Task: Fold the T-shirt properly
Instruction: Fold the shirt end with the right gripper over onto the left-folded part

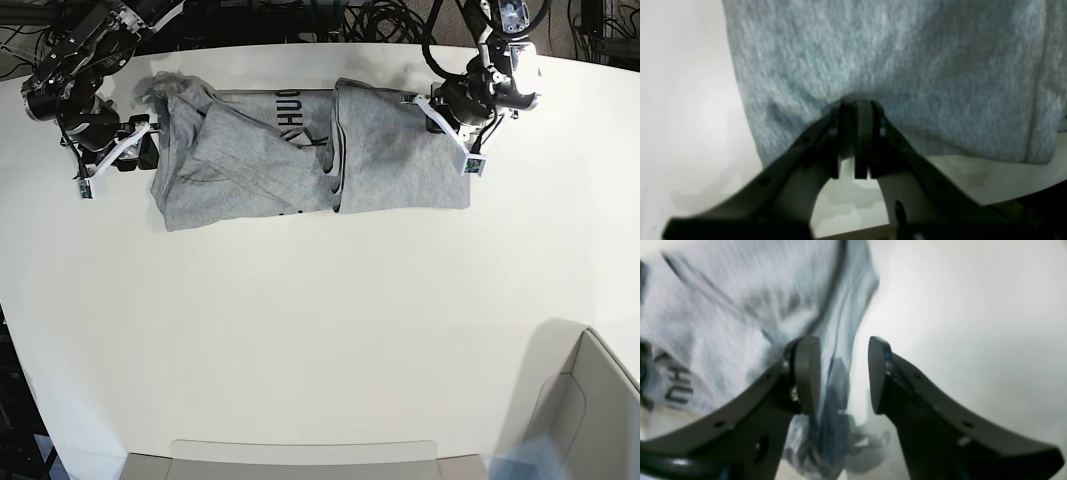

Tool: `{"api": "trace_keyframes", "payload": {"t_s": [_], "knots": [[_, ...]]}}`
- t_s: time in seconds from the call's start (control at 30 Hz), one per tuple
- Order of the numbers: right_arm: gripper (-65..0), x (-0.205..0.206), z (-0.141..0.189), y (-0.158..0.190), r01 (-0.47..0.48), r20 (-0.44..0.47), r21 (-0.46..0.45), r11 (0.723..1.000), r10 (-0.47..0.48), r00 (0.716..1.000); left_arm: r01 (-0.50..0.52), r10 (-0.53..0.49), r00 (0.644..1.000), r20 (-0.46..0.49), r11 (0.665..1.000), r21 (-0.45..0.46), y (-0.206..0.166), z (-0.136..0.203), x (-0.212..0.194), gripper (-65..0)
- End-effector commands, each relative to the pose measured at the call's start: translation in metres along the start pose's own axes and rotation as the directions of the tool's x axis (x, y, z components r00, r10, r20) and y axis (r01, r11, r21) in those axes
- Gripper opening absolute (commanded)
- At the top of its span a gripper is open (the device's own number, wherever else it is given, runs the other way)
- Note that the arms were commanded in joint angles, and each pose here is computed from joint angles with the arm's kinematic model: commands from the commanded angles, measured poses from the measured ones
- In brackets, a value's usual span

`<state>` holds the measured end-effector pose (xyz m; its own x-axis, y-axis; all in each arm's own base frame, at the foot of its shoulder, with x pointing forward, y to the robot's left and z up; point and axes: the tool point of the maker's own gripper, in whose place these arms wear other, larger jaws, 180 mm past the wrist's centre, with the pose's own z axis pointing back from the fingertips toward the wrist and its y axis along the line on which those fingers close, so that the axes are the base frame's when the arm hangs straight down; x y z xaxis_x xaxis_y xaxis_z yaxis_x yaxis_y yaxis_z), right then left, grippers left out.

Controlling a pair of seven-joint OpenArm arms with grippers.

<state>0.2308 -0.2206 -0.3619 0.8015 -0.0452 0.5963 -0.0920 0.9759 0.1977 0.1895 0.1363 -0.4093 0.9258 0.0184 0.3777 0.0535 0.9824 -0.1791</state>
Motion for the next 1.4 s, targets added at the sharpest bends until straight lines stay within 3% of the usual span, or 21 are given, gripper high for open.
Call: {"api": "trace_keyframes", "payload": {"t_s": [0.0, 0.2, 0.3, 0.53, 0.73, 0.87, 1.17, 1.37], "knots": [[-41.0, 0.009, 0.004, 0.002, -0.028, 0.036, 0.012, 1.000, 0.027, 0.999, 0.009, -0.008, 1.000, 0.027, 1.000, -0.003, -0.001, 0.003, 0.007, -58.7], [-41.0, 0.027, 0.005, 0.026, -0.024, 0.143, 0.139, 0.990, 0.004, 0.990, 0.009, -0.009, 1.000, 0.025, 1.000, -0.004, -0.002, 0.003, 0.006, -58.6], [-41.0, 0.027, -0.001, 0.041, -0.024, 0.150, 0.212, 0.977, -0.008, 0.989, 0.036, -0.036, 0.999, 0.018, 0.999, -0.027, -0.013, 0.001, 0.005, -58.6], [-41.0, -0.014, -0.027, 0.039, 0.103, 0.019, 0.273, 0.956, -0.112, 0.994, 0.073, -0.072, 0.997, 0.007, 0.995, -0.062, -0.029, -0.002, 0.003, -58.6], [-41.1, -0.033, -0.021, -0.001, 0.154, -0.036, 0.119, 0.981, -0.151, 0.988, 0.073, -0.072, 0.997, 0.007, 0.995, -0.062, -0.029, -0.002, 0.003, -58.6], [-41.1, -0.039, -0.022, -0.007, 0.149, -0.073, 0.084, 0.985, -0.143, 0.987, 0.072, -0.071, 0.997, 0.006, 0.996, -0.060, -0.028, -0.003, 0.002, -58.6], [-41.1, -0.064, -0.057, 0.034, 0.135, -0.214, 0.233, 0.963, -0.084, 0.973, 0.070, -0.070, 0.998, 0.008, 0.996, -0.062, -0.029, -0.003, 0.003, -58.6], [-41.1, -0.069, -0.067, 0.060, 0.104, -0.250, 0.302, 0.948, -0.027, 0.968, 0.070, -0.070, 0.998, 0.008, 0.996, -0.062, -0.029, -0.003, 0.003, -58.6]]}}
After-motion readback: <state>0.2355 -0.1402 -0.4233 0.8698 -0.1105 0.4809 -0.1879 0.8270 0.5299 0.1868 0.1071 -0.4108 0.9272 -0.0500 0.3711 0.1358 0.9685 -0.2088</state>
